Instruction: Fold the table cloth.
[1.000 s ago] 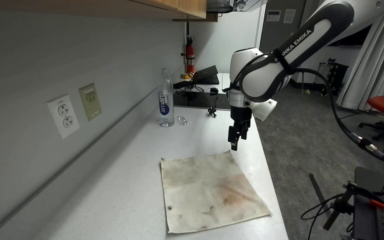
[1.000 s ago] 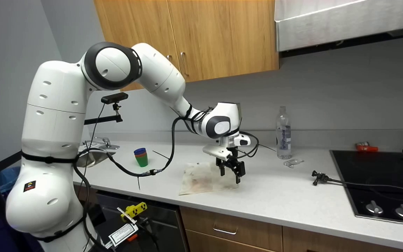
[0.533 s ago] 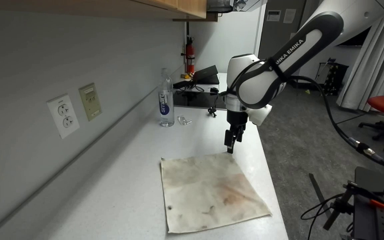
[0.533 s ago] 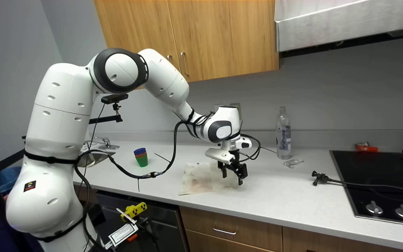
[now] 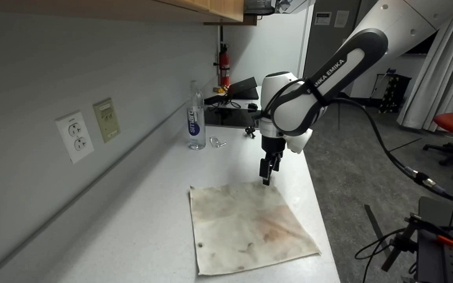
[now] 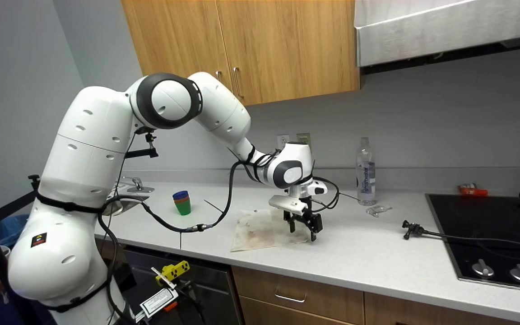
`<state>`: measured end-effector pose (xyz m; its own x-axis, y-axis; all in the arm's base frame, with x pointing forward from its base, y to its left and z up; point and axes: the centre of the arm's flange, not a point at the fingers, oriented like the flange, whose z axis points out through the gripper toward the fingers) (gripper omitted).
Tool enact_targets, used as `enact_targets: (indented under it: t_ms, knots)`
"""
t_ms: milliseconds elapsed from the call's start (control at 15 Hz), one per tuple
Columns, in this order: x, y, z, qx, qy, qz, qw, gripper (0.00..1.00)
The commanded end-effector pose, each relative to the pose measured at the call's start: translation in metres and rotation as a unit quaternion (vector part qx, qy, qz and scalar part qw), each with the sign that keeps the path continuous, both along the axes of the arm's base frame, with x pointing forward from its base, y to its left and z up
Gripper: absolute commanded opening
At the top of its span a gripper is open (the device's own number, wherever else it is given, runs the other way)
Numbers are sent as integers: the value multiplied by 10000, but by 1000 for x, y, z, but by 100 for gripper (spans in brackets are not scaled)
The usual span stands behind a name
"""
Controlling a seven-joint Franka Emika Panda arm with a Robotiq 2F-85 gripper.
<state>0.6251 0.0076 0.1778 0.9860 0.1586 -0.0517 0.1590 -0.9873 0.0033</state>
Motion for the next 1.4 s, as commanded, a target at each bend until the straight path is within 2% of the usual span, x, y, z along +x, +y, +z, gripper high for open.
enact_targets:
  t_ms: [0,400,533,600,667,1133,1333]
  knots:
    - [18,6,-12,-12,-44,183,9998,96]
    - [23,9,-23,65,-7,154,9999,90]
    - [24,9,-24,70,-8,132,9999,78]
    - [24,8,-24,70,-14,118,9999,64]
    - [26,8,-22,72,-33,105,9999,55]
    - [29,9,-14,27,-122,112,9999,1]
    - [26,13,-6,-81,-235,134,9996,0]
